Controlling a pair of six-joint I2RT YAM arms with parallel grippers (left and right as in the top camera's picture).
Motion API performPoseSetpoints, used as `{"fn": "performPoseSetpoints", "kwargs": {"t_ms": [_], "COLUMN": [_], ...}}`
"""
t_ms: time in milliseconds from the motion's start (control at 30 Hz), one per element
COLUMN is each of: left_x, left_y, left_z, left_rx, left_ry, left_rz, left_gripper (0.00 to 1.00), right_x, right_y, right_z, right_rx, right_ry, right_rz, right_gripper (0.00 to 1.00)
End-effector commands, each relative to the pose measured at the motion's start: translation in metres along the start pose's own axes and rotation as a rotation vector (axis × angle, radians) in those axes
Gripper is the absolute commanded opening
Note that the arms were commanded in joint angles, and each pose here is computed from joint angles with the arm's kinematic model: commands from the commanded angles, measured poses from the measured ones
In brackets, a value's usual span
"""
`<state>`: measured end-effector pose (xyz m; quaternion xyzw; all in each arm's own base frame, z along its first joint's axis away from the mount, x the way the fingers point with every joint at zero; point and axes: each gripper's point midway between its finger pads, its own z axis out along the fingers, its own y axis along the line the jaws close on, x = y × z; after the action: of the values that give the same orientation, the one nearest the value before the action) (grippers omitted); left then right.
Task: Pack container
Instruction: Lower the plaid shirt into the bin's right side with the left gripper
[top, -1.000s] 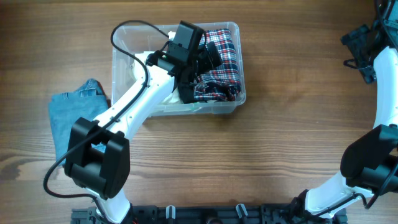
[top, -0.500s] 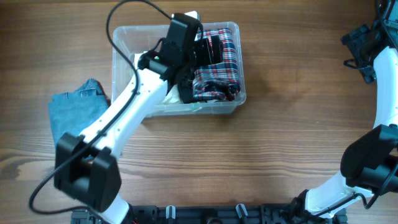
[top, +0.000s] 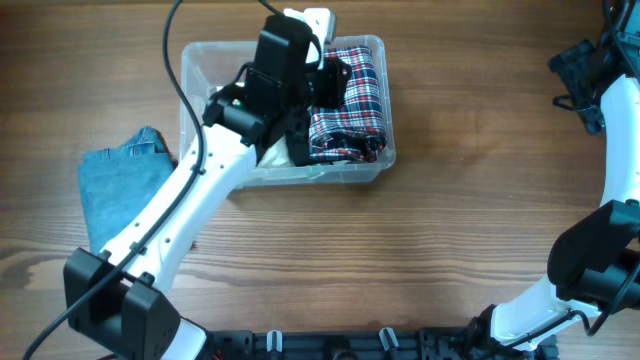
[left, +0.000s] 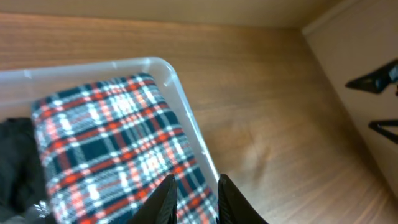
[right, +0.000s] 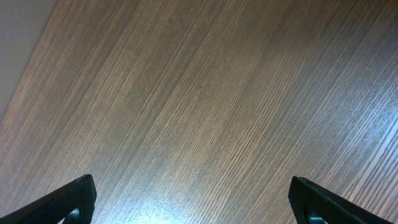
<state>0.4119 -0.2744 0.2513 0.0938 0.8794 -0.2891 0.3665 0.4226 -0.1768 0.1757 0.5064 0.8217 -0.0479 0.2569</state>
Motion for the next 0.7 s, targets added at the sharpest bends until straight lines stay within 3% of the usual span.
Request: {"fn": "performPoseSetpoints", "kwargs": {"t_ms": [0,400,667], "left_x": [0.011,0.09,0.119], "left_y": [-0.005,0.062,0.078], "left_z": [0.008,0.031,0.045], "left_rx": [-0.027,-0.309,-0.353], "left_ry": [0.03,0.304,0.401], "left_rz": [0.031,-0.059,-0.07], "left_gripper": [0.2,0.15,0.17], "right_x": [0.005,0.005,0.005], "right_y": [0.001,0.001,0.001], "right_z": [0.007,0.007,0.007], "right_rx": [0.005,0.005,0.005], "right_ry": [0.016,0.016,0.016], "right_rz": [0.002,0.002,0.002], "right_gripper": [1.0,1.0,1.0]}}
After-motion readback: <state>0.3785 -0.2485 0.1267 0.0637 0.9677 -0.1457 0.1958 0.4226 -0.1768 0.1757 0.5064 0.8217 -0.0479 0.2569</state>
